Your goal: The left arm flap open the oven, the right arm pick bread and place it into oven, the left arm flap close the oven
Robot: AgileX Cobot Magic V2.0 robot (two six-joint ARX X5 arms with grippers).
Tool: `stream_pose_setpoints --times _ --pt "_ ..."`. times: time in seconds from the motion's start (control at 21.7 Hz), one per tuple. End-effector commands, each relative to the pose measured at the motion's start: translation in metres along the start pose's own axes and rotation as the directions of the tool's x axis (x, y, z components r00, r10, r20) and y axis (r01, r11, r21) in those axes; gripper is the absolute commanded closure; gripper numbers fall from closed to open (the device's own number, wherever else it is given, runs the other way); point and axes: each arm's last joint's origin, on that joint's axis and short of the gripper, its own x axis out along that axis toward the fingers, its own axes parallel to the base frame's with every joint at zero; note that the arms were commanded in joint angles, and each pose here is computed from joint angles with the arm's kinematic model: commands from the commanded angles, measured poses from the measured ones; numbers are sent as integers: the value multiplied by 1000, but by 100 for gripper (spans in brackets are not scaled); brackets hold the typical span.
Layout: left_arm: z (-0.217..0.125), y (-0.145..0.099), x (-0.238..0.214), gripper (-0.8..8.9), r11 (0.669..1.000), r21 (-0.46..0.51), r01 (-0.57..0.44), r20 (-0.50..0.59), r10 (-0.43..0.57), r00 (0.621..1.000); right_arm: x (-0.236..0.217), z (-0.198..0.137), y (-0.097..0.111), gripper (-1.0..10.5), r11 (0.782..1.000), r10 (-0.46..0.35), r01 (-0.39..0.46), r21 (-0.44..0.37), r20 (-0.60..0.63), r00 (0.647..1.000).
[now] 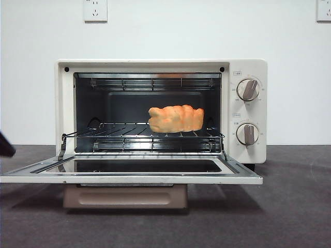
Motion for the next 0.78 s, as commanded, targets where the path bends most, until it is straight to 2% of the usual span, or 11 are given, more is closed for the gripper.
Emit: stream_pose_setpoints --times 0.05,0.28,0.69,0.78 --pt "-7 9 4 805 999 -37 -3 -7 3 1000 -1 2 1 523 1000 8 -8 -12 12 1000" --pt "-19 23 7 805 996 -70 -48 -10 47 999 -1 2 1 523 1000 4 -4 -5 13 1000" --pt "-25 32 13 805 991 -96 -92 -56 87 995 -1 2 1 523 1000 -12 12 10 21 1000" --pt "-21 32 13 805 993 -105 -43 -41 39 998 -1 2 1 523 1000 -12 12 14 20 1000"
